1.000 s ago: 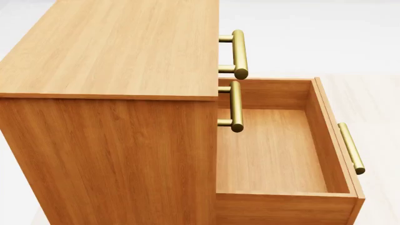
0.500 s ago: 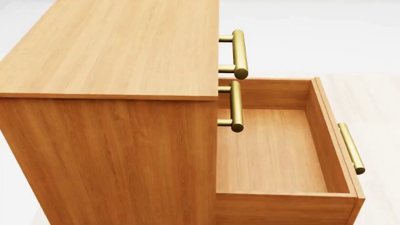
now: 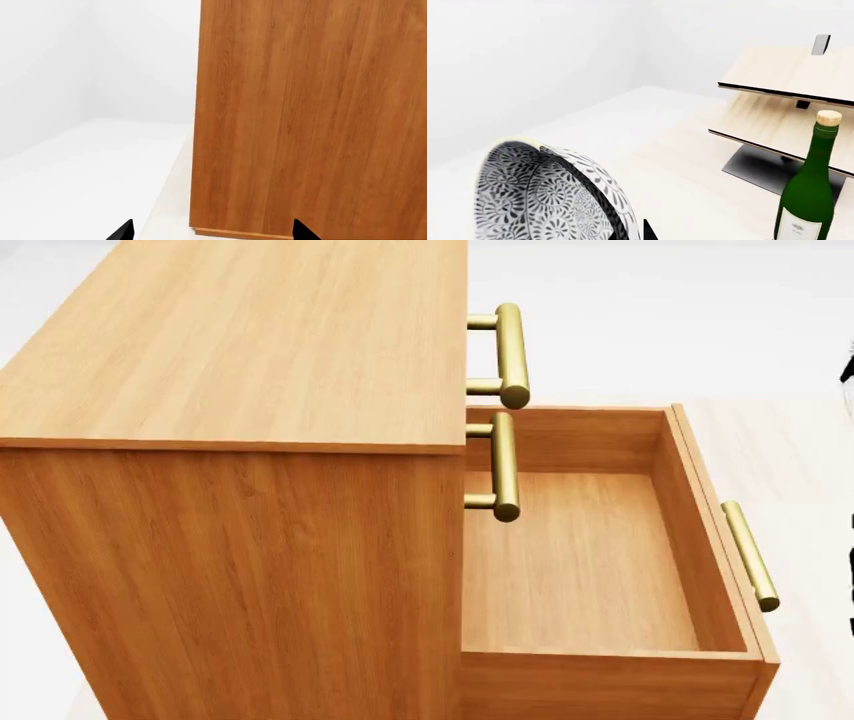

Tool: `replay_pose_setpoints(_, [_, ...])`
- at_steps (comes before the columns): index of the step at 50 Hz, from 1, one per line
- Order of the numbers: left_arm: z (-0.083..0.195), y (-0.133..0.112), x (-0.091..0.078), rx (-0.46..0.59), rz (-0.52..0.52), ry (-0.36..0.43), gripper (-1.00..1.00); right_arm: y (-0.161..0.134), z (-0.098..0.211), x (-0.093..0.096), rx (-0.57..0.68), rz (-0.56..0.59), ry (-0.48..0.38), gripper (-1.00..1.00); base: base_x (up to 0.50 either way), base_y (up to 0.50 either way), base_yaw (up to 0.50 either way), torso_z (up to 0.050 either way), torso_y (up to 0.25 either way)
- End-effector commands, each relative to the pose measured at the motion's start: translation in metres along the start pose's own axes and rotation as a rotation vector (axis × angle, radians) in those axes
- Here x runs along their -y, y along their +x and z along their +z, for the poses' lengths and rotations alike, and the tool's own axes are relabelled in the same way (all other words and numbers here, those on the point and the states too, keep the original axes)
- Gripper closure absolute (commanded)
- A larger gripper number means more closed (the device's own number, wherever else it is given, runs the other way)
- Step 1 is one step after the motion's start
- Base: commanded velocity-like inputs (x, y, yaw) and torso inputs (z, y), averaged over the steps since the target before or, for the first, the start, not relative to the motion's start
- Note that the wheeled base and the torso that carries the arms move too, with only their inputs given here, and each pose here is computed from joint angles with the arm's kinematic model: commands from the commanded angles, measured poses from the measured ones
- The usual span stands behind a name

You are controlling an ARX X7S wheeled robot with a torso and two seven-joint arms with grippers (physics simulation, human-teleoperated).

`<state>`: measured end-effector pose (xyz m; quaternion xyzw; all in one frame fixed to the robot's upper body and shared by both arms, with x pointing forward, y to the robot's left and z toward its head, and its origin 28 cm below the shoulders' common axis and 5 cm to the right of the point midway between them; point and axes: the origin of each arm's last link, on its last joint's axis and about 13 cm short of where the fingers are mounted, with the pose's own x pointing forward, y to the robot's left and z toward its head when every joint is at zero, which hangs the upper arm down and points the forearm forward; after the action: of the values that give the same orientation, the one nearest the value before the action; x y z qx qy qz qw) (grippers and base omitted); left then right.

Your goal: Put the bowl in the bottom drawer of the cabinet and close it.

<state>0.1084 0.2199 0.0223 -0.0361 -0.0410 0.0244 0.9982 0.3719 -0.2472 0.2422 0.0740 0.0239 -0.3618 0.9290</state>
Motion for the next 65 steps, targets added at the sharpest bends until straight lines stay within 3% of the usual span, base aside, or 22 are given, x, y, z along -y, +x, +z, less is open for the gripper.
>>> replay_pose_setpoints(1, [-0.001,0.0,0.0,0.003,0.0,0.001,-1.0,0.007,0.018,-0.024,0.011,0.064,-0.001,1.0,0.0,0.0,0.0,0.0,0.0])
replay_pose_setpoints(11, [-0.001,0.0,-0.001,-0.001,0.002,-0.006,-1.0,0.021,0.017,-0.042,-0.042,0.088,0.022,1.0,0.0,0.0,0.0,0.0,0.0])
replay_pose_setpoints(21, [-0.002,0.0,-0.001,0.001,0.001,-0.003,-1.0,0.009,0.024,-0.064,-0.107,0.156,0.025,1.0,0.0,0.0,0.0,0.0,0.001])
replay_pose_setpoints(36, [-0.001,0.0,0.0,0.004,0.004,0.003,-1.0,-0.002,0.018,-0.075,-0.225,0.231,-0.023,1.0,0.0,0.0,0.0,0.0,0.0])
replay_pose_setpoints(40, [-0.001,0.0,-0.001,0.002,0.004,-0.001,-1.0,-0.003,0.014,-0.074,-0.241,0.274,-0.082,1.0,0.0,0.0,0.0,0.0,0.0])
replay_pose_setpoints(43, [-0.001,0.001,-0.001,0.001,0.004,-0.001,-1.0,-0.005,0.014,-0.075,-0.27,0.357,-0.077,1.0,0.0,0.0,0.0,0.0,0.003])
replay_pose_setpoints(44, [-0.002,0.001,-0.001,0.0,0.003,-0.001,-1.0,-0.005,0.012,-0.075,-0.254,0.334,-0.125,1.0,0.0,0.0,0.0,0.0,0.0])
replay_pose_setpoints(56, [-0.002,0.001,0.0,0.001,0.001,0.002,-1.0,-0.01,0.01,-0.078,-0.336,0.407,-0.096,1.0,0.0,0.0,0.0,0.0,0.0])
replay_pose_setpoints(65, [-0.002,0.0,-0.001,0.0,0.001,0.0,-1.0,-0.015,0.006,-0.079,-0.401,0.444,-0.153,1.0,0.0,0.0,0.0,0.0,0.0])
